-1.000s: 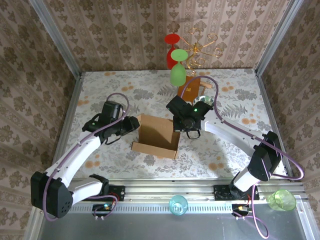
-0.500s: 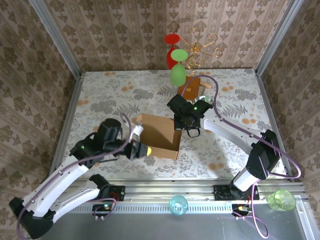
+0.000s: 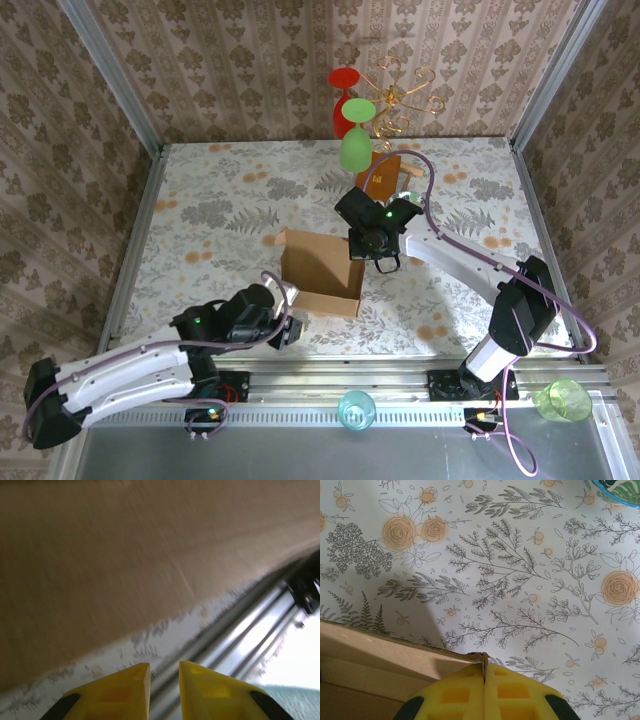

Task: Fold the paper box

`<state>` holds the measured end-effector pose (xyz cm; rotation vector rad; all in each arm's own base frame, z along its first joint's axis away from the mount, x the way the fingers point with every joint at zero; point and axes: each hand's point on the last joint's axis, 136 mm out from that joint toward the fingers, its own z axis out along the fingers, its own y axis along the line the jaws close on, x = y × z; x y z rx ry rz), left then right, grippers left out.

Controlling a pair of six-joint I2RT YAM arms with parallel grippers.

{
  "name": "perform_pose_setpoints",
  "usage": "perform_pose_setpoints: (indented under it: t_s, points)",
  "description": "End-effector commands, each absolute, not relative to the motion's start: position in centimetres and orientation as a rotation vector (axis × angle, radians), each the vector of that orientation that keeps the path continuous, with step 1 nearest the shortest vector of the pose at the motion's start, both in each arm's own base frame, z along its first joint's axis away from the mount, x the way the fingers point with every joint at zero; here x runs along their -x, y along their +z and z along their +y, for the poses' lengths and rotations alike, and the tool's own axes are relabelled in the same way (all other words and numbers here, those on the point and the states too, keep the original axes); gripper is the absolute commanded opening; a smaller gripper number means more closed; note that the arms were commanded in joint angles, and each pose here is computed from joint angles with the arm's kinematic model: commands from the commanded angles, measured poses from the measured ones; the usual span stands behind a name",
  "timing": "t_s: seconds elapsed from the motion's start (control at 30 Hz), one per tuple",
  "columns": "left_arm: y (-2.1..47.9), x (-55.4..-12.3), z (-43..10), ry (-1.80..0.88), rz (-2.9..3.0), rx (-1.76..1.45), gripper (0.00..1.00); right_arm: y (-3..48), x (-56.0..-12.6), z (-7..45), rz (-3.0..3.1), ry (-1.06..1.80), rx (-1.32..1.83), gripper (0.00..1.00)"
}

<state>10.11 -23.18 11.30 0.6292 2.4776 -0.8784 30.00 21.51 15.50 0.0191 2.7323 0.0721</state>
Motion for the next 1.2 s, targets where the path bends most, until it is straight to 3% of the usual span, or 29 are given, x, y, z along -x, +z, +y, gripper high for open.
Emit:
perform_pose_setpoints:
  t_s: [0.0, 0.27, 1.17]
  points:
    - [11.9, -14.0, -23.7, -0.806, 2.371, -0.433, 0.22, 17.1, -30.4, 22.1, 2.706, 0.125, -0.008, 0.00]
    - [11.9, -17.5, -24.0, -0.847, 2.311, -0.261, 0.23, 17.7, -30.0, 22.7, 2.711, 0.183, -0.017, 0.00]
    - [11.0, -22.3, -28.1, -0.918, 2.318, -0.265, 0.23, 18.4, -28.7, 23.6, 2.690, 0.155, -0.046, 0.00]
